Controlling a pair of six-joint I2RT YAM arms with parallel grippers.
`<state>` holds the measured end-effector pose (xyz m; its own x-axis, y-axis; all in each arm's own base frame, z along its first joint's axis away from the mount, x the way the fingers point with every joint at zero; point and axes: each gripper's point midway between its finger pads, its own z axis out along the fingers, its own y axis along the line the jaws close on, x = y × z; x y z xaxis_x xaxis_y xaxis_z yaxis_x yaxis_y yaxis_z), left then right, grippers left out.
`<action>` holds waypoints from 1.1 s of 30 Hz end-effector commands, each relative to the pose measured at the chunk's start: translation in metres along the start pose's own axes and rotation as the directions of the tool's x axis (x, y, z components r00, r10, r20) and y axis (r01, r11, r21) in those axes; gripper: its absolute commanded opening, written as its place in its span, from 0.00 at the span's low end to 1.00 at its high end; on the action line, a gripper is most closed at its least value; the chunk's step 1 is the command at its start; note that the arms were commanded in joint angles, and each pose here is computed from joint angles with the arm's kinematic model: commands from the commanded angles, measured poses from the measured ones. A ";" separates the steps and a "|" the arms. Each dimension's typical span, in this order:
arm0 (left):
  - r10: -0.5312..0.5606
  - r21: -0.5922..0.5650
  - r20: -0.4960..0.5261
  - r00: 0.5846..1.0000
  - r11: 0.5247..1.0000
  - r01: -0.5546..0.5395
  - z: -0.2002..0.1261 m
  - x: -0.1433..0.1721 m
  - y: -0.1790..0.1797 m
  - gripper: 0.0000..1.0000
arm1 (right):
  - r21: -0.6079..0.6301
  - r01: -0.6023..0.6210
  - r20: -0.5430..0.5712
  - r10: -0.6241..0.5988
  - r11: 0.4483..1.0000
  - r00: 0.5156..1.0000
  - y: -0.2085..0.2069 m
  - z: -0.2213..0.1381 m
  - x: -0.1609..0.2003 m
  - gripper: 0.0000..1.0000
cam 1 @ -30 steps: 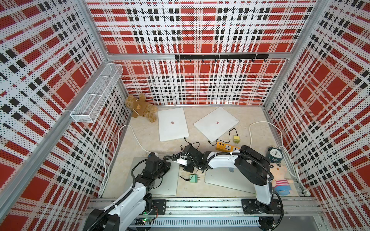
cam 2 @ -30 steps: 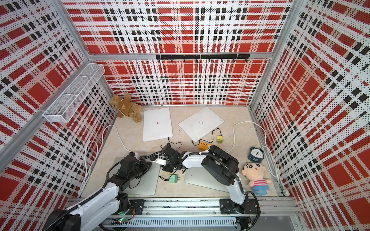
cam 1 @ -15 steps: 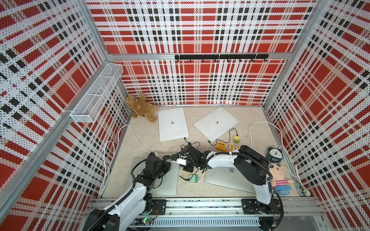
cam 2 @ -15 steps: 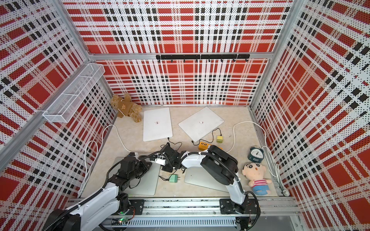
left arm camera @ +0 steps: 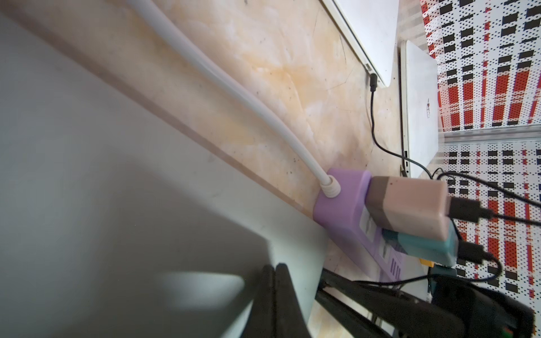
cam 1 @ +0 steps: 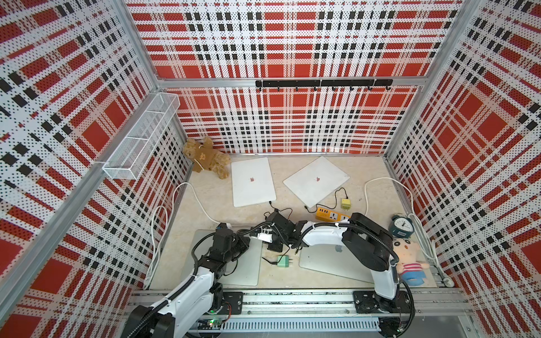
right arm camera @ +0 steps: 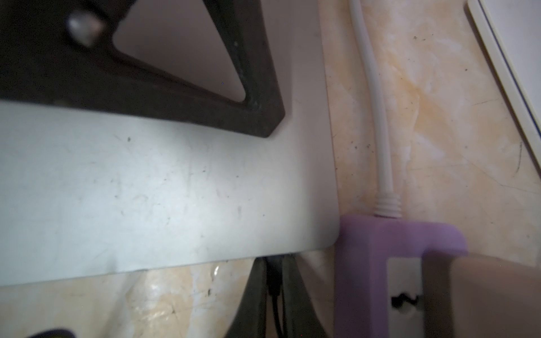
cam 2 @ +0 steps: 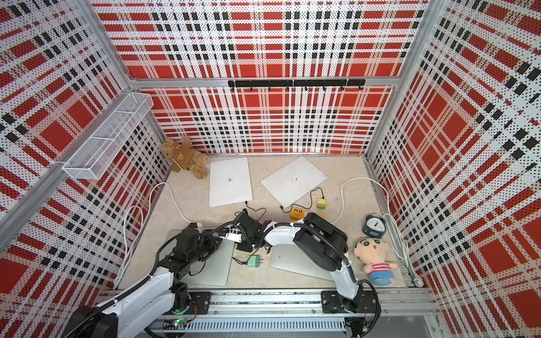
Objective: Unplug the laptop charger
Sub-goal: Remove the charging cable from the laptop.
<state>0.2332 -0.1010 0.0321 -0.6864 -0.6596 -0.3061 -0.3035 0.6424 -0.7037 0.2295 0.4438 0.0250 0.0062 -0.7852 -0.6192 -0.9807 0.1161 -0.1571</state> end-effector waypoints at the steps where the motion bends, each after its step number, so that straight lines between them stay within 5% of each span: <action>1: 0.010 -0.039 -0.007 1.000 0.999 -0.011 0.001 0.005 0.012 0.05 | -0.074 -0.036 -0.023 0.034 0.997 0.999 0.015 0.005 0.010 0.04; 16: 0.015 -0.039 -0.009 1.000 0.999 -0.016 0.001 0.006 0.011 0.05 | -0.012 0.052 -0.094 -0.053 0.999 0.994 0.001 0.000 0.016 0.04; 26: 0.013 -0.041 -0.008 1.000 0.999 -0.013 0.000 0.007 0.012 0.05 | -0.144 -0.074 -0.023 0.072 0.987 0.997 0.028 0.004 0.011 0.05; 33: 0.015 -0.046 -0.010 1.000 0.999 -0.016 0.001 0.008 0.014 0.05 | -0.047 0.023 -0.099 -0.028 0.999 0.995 0.008 0.001 0.021 0.05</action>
<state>0.2336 -0.1004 0.0320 -0.6833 -0.6572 -0.3182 -0.3010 0.6506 -0.6972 0.2280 0.4407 0.0246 -0.0257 -0.7902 -0.6123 -0.9863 0.1200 -0.1133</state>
